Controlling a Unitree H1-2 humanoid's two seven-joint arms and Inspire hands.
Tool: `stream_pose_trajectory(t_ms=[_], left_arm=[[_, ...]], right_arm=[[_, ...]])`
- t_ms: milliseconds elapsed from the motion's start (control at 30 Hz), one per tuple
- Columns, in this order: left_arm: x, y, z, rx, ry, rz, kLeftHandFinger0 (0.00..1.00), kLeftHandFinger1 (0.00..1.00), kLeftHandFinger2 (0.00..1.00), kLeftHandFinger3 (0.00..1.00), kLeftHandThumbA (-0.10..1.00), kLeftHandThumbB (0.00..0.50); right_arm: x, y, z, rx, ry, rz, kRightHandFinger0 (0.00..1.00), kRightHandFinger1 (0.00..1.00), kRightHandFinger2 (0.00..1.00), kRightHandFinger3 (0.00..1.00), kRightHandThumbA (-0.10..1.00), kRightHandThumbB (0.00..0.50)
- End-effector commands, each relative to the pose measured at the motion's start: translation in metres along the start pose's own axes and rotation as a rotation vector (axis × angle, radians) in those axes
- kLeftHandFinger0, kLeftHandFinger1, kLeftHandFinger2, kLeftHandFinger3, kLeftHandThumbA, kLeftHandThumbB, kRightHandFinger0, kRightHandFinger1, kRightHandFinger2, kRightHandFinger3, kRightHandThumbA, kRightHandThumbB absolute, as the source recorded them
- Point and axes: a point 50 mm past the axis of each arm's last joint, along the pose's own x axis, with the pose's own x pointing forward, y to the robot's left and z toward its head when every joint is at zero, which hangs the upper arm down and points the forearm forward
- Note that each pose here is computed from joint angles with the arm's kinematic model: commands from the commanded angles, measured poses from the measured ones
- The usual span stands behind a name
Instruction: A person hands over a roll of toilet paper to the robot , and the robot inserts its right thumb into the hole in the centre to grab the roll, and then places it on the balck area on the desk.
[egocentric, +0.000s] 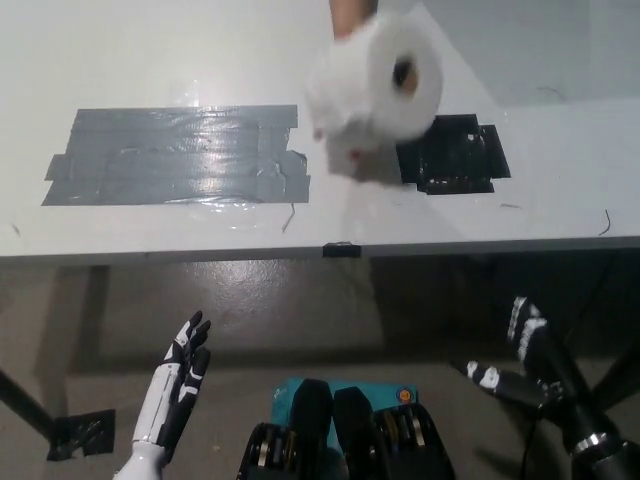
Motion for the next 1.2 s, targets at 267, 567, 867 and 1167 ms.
stream_pose_trajectory(t_ms=[267, 567, 867, 1167], left_arm=[[0.009, 0.011, 0.010, 0.033, -0.066, 0.026, 1.00, 1.00, 1.00, 1.00, 0.96, 0.148], [0.015, 0.015, 0.013, 0.035, -0.072, 0.033, 1.00, 1.00, 1.00, 1.00, 0.97, 0.170], [0.025, 0.015, 0.019, 0.044, -0.100, 0.033, 1.00, 1.00, 1.00, 1.00, 0.97, 0.138], [0.029, 0.013, 0.023, 0.038, -0.113, 0.030, 1.00, 1.00, 1.00, 1.00, 0.92, 0.117]], right_arm=[[0.044, -0.051, 0.180, -0.134, -0.444, 0.023, 1.00, 1.00, 1.00, 1.00, 1.00, 0.234], [0.133, -0.078, 0.238, -0.397, -0.254, 0.249, 1.00, 1.00, 1.00, 1.00, 0.95, 0.265], [0.228, -0.060, 0.267, -0.661, 0.023, 0.338, 1.00, 1.00, 1.00, 1.00, 0.96, 0.352], [0.279, -0.023, 0.262, -0.908, 0.139, 0.297, 1.00, 1.00, 1.00, 1.00, 1.00, 0.457]])
